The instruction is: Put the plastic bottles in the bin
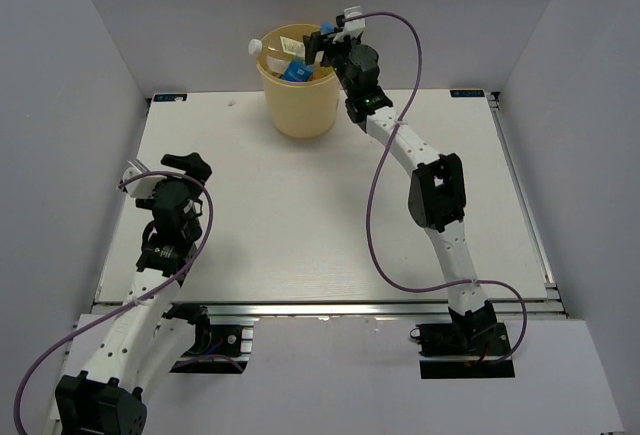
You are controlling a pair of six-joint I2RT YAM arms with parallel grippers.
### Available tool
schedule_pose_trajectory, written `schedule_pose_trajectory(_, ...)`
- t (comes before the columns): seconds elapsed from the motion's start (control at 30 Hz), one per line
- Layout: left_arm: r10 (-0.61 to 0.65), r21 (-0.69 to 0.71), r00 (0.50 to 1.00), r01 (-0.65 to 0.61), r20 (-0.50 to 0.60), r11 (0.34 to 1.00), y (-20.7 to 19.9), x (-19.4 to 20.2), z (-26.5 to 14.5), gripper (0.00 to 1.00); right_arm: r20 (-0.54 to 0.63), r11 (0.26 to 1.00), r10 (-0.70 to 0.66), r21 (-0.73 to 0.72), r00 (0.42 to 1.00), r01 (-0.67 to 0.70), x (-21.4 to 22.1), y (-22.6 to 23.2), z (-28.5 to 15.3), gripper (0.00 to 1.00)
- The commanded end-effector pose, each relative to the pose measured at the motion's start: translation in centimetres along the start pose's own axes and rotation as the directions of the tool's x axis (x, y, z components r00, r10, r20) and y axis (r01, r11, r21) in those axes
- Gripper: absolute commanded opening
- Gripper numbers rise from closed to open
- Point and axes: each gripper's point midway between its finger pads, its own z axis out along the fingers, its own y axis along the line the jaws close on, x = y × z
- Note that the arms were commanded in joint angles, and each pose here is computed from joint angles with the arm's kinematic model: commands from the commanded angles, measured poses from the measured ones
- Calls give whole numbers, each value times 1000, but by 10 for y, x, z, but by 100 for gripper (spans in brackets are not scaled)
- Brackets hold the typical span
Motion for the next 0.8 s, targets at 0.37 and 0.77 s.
schedule_pose_trajectory(0.37,-3,32,1000,4,-26,999,-7,2,-2,98,106,984,-123,143,987,107,-113,-20,-32,89)
schedule_pose_trajectory(0.77,8,26,989,-4,-148,1000,-14,24,0,98,-146,951,81,308,986,-33,-104,-89,-214,89)
